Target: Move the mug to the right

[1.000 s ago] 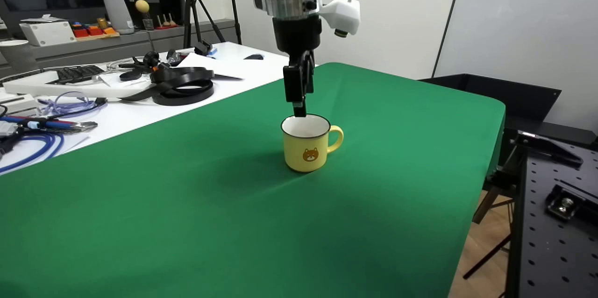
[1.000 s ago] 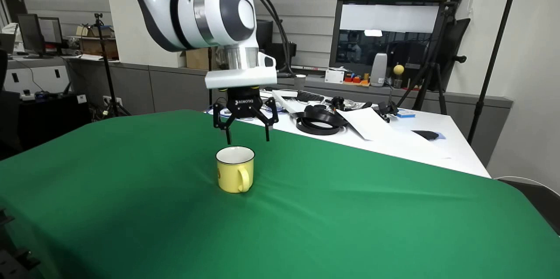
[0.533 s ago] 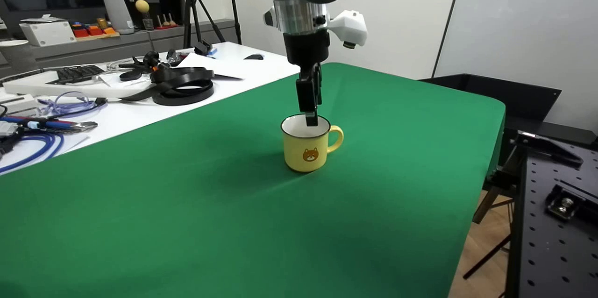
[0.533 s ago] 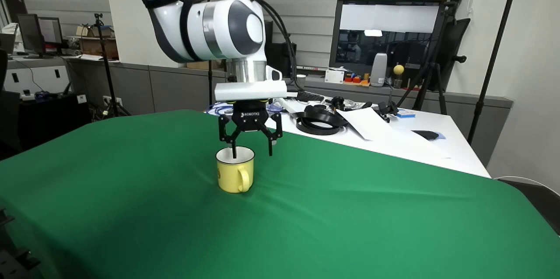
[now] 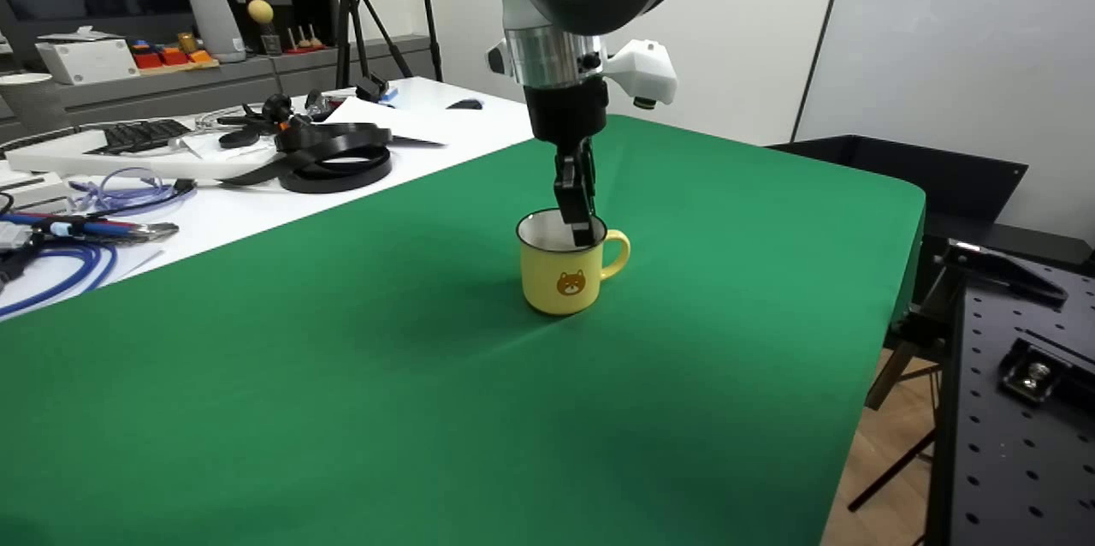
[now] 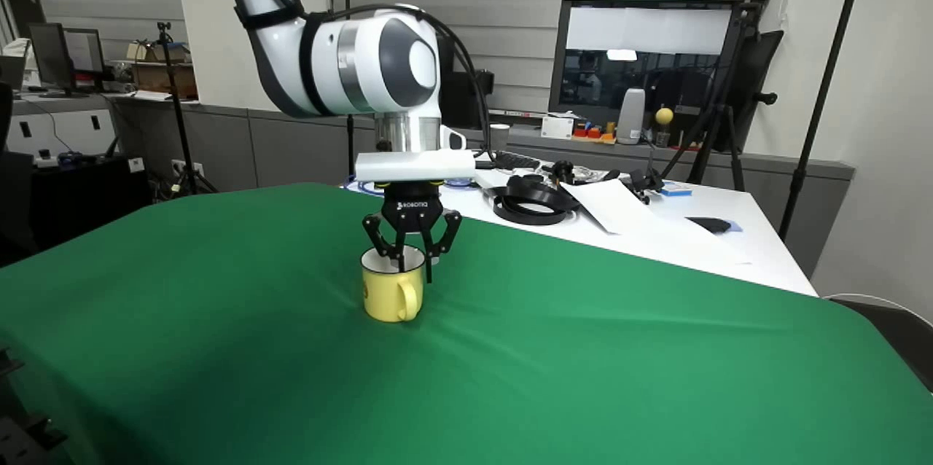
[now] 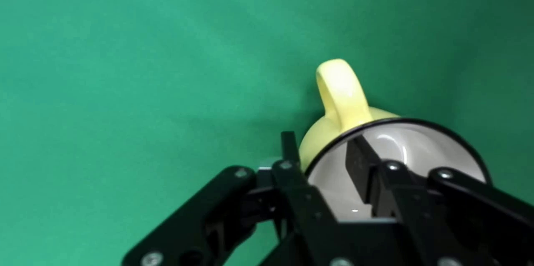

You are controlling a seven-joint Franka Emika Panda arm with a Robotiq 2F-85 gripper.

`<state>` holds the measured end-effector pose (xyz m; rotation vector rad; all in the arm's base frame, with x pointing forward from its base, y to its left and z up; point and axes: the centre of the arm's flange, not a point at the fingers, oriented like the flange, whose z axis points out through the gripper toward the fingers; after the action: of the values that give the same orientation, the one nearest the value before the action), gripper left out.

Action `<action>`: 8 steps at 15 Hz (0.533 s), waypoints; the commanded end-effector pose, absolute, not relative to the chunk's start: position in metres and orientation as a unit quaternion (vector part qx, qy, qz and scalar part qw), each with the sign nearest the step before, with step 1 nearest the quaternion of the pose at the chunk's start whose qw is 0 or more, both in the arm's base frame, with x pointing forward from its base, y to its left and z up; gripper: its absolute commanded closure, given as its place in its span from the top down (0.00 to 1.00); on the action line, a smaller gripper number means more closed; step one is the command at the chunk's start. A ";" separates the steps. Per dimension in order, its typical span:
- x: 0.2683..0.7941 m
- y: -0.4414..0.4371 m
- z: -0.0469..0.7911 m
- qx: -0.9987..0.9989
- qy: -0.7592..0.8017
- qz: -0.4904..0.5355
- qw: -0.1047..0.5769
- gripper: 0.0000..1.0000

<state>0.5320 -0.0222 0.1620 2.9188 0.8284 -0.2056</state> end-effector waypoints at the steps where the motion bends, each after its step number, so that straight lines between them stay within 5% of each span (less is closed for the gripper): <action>1: 0.534 -0.018 0.166 0.955 0.284 -0.071 0.051 0.05; 8: 0.534 -0.031 0.182 0.962 0.260 -0.068 0.040 0.03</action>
<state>0.5337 -0.0175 0.1655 2.9214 0.8505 -0.1984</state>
